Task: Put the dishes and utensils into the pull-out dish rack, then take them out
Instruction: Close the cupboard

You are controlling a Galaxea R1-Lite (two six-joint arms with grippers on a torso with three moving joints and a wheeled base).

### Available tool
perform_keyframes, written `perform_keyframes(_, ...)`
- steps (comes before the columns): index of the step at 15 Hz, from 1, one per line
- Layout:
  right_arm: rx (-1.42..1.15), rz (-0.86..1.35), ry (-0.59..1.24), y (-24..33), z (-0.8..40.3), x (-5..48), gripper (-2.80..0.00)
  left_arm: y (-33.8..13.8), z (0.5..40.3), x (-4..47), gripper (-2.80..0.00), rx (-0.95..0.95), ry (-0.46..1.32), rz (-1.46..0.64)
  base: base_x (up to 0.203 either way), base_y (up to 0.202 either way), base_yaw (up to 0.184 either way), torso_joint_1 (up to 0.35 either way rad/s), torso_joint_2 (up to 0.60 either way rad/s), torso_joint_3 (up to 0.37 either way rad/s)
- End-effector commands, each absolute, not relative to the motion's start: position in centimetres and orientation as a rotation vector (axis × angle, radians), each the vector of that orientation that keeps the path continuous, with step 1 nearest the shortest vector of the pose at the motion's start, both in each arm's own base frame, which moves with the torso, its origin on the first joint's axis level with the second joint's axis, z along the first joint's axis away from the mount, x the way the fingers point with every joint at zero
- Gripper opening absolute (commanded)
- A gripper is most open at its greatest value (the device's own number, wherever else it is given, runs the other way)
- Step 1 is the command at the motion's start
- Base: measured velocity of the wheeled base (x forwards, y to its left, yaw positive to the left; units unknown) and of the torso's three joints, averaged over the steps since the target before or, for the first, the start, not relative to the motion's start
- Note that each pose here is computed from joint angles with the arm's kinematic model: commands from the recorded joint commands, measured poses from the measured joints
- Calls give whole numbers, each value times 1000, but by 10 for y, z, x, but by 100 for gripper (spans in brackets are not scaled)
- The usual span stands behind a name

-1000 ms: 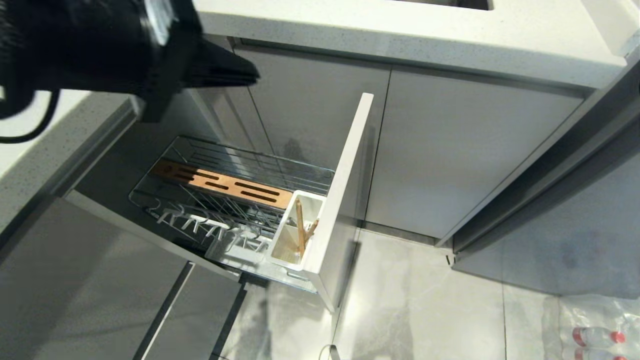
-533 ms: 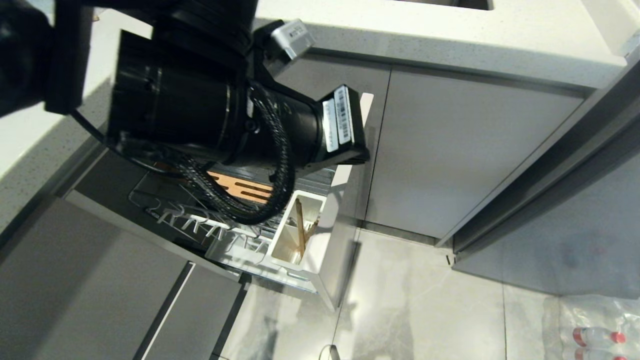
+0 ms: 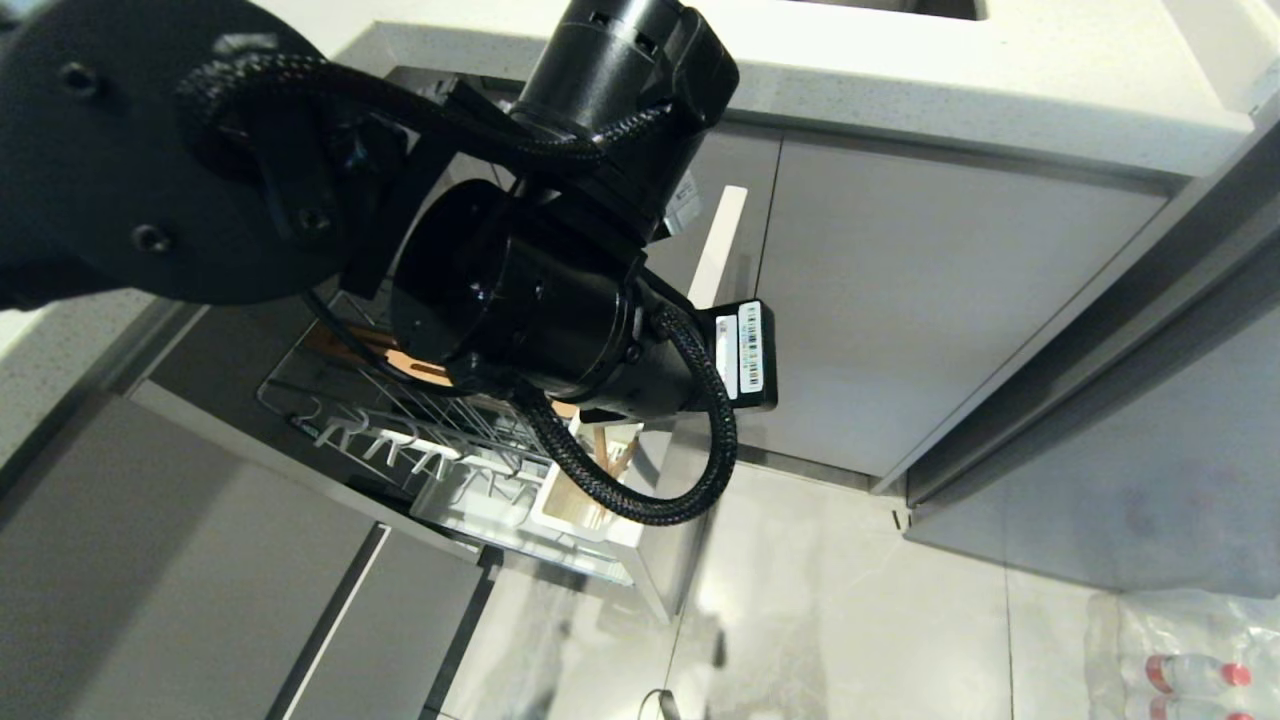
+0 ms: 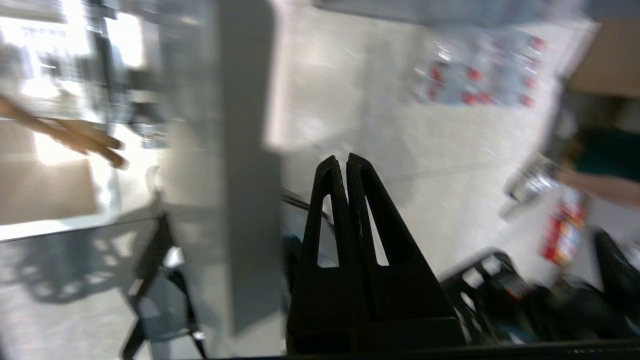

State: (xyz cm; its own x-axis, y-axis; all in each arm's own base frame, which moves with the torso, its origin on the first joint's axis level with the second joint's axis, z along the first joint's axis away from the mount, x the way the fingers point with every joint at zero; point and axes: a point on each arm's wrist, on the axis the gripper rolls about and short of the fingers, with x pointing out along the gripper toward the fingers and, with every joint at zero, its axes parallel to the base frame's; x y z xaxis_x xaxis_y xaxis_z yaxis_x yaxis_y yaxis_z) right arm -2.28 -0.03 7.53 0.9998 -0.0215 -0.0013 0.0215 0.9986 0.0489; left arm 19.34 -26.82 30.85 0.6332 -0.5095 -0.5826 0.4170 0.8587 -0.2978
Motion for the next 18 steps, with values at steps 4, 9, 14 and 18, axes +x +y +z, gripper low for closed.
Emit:
perform_keyframes(4,49,-22,3,0,75,-23,-280,-272,305,202,-280,-111,654,-407,0,0,0,0,0,0)
perform_keyframes(9,49,-22,3,0,75,-23,-280,-265,305,208,-280,-54,576,-268,0,0,0,0,0,0)
perform_keyframes(14,49,-22,3,0,75,-23,-280,-251,305,222,-280,16,481,-53,0,0,0,0,0,0)
perform_keyframes(18,49,-22,3,0,75,-23,-280,-233,304,234,-280,71,470,76,0,0,0,0,0,0)
